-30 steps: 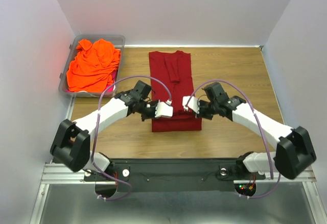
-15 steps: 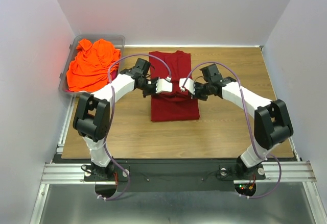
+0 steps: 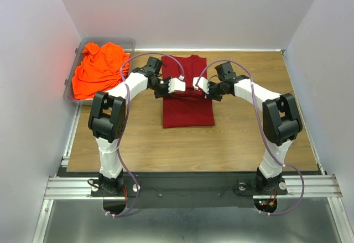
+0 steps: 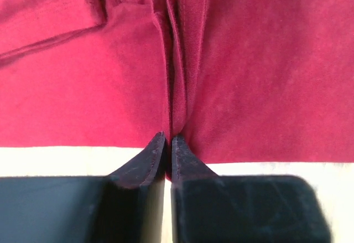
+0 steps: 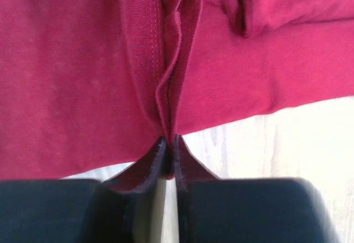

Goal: Fold and stack the t-shirts
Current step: Fold the tshirt

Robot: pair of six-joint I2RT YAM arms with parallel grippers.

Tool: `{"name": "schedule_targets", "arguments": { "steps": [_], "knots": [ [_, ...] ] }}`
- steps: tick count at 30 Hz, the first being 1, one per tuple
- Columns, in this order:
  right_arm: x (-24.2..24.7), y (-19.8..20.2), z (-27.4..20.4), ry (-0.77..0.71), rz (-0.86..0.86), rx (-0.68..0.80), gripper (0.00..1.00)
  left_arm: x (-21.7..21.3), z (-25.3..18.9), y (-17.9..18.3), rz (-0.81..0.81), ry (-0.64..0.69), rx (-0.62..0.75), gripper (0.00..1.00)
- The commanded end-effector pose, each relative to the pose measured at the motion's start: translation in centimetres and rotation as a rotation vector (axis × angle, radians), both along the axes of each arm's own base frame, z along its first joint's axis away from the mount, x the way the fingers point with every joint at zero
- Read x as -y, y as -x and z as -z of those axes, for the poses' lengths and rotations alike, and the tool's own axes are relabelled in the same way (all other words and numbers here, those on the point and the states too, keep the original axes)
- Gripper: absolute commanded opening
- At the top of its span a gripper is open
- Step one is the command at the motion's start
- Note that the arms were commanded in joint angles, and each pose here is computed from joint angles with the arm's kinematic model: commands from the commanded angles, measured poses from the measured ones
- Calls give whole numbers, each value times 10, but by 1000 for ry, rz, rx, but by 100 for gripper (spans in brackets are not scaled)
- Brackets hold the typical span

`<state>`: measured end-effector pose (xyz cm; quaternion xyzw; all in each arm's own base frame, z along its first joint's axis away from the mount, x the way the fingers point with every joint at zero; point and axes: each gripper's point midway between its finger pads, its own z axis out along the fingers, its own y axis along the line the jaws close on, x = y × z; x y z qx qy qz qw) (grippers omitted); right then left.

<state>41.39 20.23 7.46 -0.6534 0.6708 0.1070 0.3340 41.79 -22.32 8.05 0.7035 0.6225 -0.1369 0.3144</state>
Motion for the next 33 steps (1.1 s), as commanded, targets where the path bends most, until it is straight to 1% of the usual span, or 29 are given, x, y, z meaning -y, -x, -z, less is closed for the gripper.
{"name": "schedule_targets", "arguments": {
  "steps": [1,2,3,4,5,7,9,10,11,12,13,14,15,16,17,18,19,20,22,24,26,28,33],
  "knots": [
    [-4,-34,-30,-30,47,97,24,-2,-27,-26,-54,25,79,42],
    [-3,-37,-34,-36,62,100,36,-3,-32,-33,-73,32,107,51],
    [-2,-39,-37,-46,84,96,53,-3,-37,-37,-89,44,118,54],
    [-1,-40,-45,-51,93,109,58,-7,-45,-40,-109,56,133,57],
    [0,-40,-50,-57,96,119,59,-7,-53,-44,-125,74,147,57],
    [1,-38,-68,-77,118,140,59,-11,-71,-48,-158,103,177,59],
    [3,-30,-72,-90,135,130,60,-14,-80,-46,-183,121,171,59],
    [3,-25,-87,-112,134,150,59,-18,-86,-40,-195,131,166,59],
    [4,-18,-90,-122,140,144,59,-18,-87,-31,-191,143,145,58],
    [8,-6,-83,-125,151,113,56,-19,-86,-23,-187,148,128,58],
    [7,6,-80,-127,138,86,55,-23,-82,-3,-180,150,100,58],
    [8,17,-86,-133,130,90,54,-21,-79,9,-163,167,79,57],
    [8,27,-82,-127,123,71,52,-21,-75,21,-155,171,64,57],
    [11,44,-64,-107,116,21,50,-21,-82,33,-148,184,71,57],
    [8,57,-66,-106,97,14,49,-19,-62,54,-132,169,26,57],
    [11,74,-47,-80,91,-30,49,-18,-66,64,-123,176,38,57],
    [9,84,-44,-71,74,-35,48,-17,-61,73,-118,172,33,57],
    [4,94,-39,-64,50,-45,48,-18,-44,86,-114,149,12,57],
    [-1,109,-27,-49,25,-70,48,-12,-29,109,-80,121,-1,58],
    [-2,114,-19,-38,15,-82,49,-10,-20,115,-74,96,16,58],
    [-3,115,-9,-28,11,-82,51,-5,-5,130,-45,69,1,59],
    [-5,115,0,-20,3,-91,53,-1,4,134,-39,53,9,59],
    [-9,119,20,0,-21,-120,55,3,15,129,-44,38,9,60]
  ]
}}
